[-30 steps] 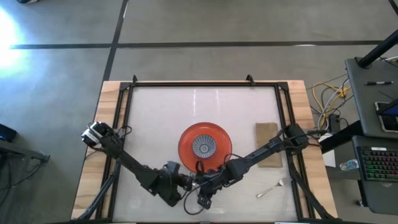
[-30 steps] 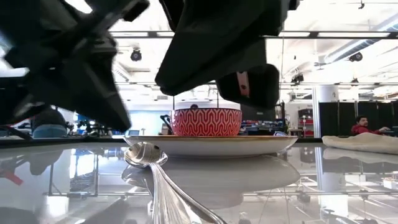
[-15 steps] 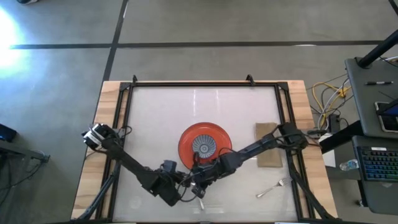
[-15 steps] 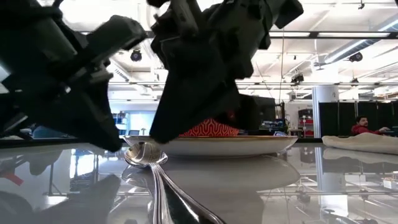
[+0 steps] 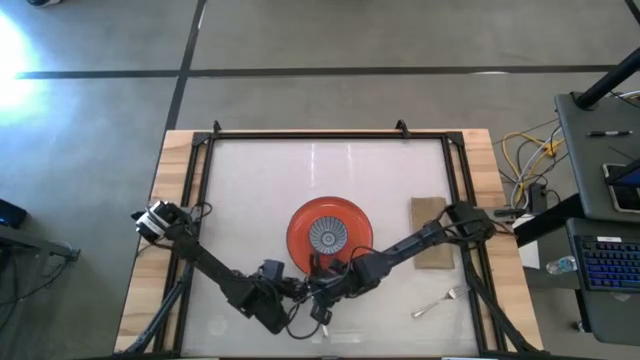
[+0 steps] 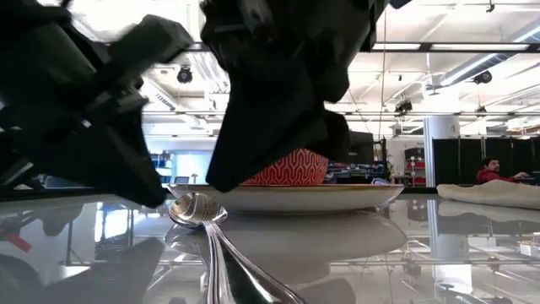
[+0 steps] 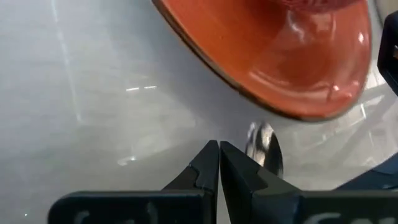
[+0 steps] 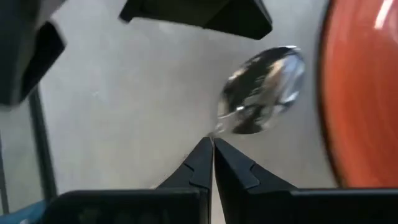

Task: Set table place
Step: Put the spoon into the blue bowl

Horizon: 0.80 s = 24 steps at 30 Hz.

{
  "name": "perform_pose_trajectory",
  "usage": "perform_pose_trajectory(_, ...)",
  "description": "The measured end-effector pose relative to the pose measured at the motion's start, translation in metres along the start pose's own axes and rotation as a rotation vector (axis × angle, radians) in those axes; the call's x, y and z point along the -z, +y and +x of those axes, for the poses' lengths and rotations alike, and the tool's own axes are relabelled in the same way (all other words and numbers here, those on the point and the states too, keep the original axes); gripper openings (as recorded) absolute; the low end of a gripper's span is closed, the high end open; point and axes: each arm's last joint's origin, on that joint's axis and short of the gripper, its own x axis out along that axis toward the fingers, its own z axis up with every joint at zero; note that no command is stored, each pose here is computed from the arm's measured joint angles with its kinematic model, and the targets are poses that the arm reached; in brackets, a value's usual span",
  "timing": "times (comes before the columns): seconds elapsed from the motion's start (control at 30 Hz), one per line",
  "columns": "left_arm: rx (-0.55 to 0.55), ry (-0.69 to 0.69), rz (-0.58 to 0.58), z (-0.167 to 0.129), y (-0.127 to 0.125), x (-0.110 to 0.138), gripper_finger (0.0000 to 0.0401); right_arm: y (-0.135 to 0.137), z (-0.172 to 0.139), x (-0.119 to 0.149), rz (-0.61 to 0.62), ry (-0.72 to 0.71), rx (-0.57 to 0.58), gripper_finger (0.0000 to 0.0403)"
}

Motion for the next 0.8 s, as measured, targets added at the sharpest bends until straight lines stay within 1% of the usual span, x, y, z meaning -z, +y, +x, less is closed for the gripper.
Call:
perform_pose_trajectory(0.1, 0.018, -0.001, 0.017, -0.009, 0.002, 0.003, 0.0, 0.007, -0.003, 0.003, -0.029, 0.002, -0.018, 0.0009)
perform_pose_trajectory(0.2, 0.046, -0.025, -0.003, -0.02, 0.007, 0.007, 0.0, 0.015, -0.006, 0.006, -0.08, 0.018, -0.052, 0.0009)
perform_pose_trajectory(0.27, 0.088, -0.059, -0.039, -0.03, 0.01, 0.011, 0.0, 0.02, -0.007, 0.01, -0.112, 0.025, -0.067, 0.0009)
perform_pose_trajectory(0.33, 0.14, -0.076, -0.043, -0.042, 0.011, 0.013, 0.0, 0.023, -0.007, 0.013, -0.125, 0.034, -0.071, 0.0009)
perform_pose_trajectory(0.47, 0.218, -0.095, -0.043, -0.06, 0.01, 0.016, 0.0, 0.022, -0.004, 0.016, -0.131, 0.047, -0.064, 0.0009)
perform_pose_trajectory(0.67, 0.341, -0.175, -0.062, -0.081, 0.009, 0.015, 0.0, 0.017, 0.006, 0.02, -0.131, 0.076, -0.043, 0.0009)
perform_pose_trajectory(0.73, 0.358, -0.183, -0.062, -0.086, 0.008, 0.013, 0.0, 0.015, 0.013, 0.026, -0.134, 0.116, -0.048, 0.0008)
perform_pose_trajectory(0.8, 0.363, -0.184, -0.037, -0.09, 0.006, 0.01, 0.0, 0.016, 0.018, 0.03, -0.138, 0.138, -0.051, 0.0008)
